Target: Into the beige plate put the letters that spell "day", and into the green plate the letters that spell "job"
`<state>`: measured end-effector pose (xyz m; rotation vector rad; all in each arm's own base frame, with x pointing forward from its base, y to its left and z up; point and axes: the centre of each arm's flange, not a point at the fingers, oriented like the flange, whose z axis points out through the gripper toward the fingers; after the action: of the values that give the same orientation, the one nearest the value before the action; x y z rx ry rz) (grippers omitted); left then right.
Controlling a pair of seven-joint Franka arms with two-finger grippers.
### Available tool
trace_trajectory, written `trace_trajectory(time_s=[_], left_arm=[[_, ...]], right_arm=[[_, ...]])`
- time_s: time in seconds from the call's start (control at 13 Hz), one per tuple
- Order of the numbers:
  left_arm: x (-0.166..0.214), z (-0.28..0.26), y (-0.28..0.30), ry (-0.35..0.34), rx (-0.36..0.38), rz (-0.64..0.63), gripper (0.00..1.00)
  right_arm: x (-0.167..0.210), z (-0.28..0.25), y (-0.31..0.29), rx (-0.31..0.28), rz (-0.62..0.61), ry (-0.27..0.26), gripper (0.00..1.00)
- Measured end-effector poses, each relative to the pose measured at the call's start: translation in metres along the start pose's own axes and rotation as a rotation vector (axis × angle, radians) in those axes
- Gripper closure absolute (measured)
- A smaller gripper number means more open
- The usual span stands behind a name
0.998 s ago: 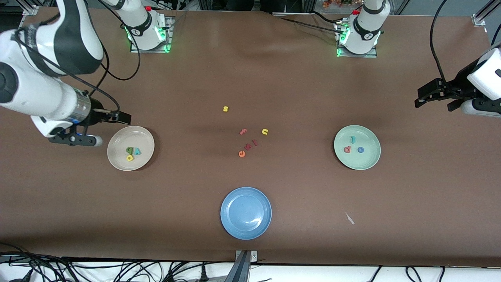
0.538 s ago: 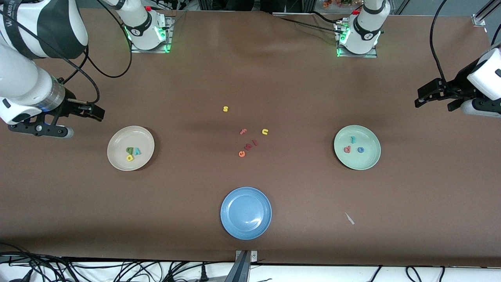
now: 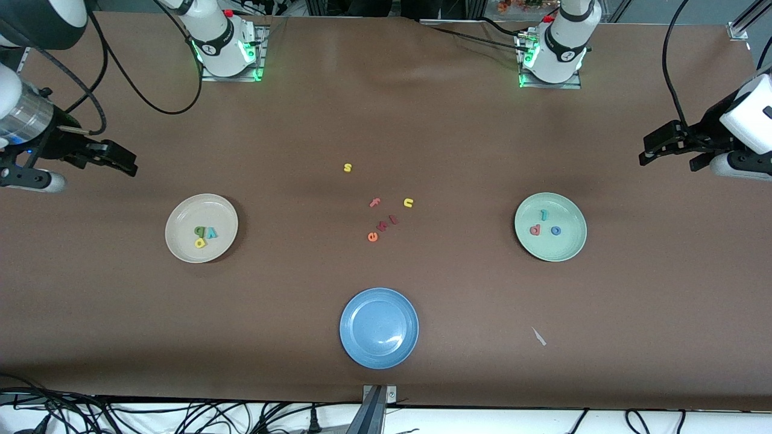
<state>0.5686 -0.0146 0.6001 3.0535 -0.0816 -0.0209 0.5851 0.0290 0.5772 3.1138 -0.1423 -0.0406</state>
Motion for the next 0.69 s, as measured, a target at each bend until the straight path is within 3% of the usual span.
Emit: trace_trajectory(time_s=[0.23, 0.69], left_arm=[[0.000, 0.000, 0.000, 0.000, 0.000, 0.000, 0.00], [0.000, 0.000, 0.000, 0.000, 0.000, 0.000, 0.00]], right_arm=[[0.001, -0.001, 0.015, 0.010, -0.037, 0.001, 0.00], [-0.003, -0.009, 0.014, 0.021, 0.009, 0.014, 0.00]])
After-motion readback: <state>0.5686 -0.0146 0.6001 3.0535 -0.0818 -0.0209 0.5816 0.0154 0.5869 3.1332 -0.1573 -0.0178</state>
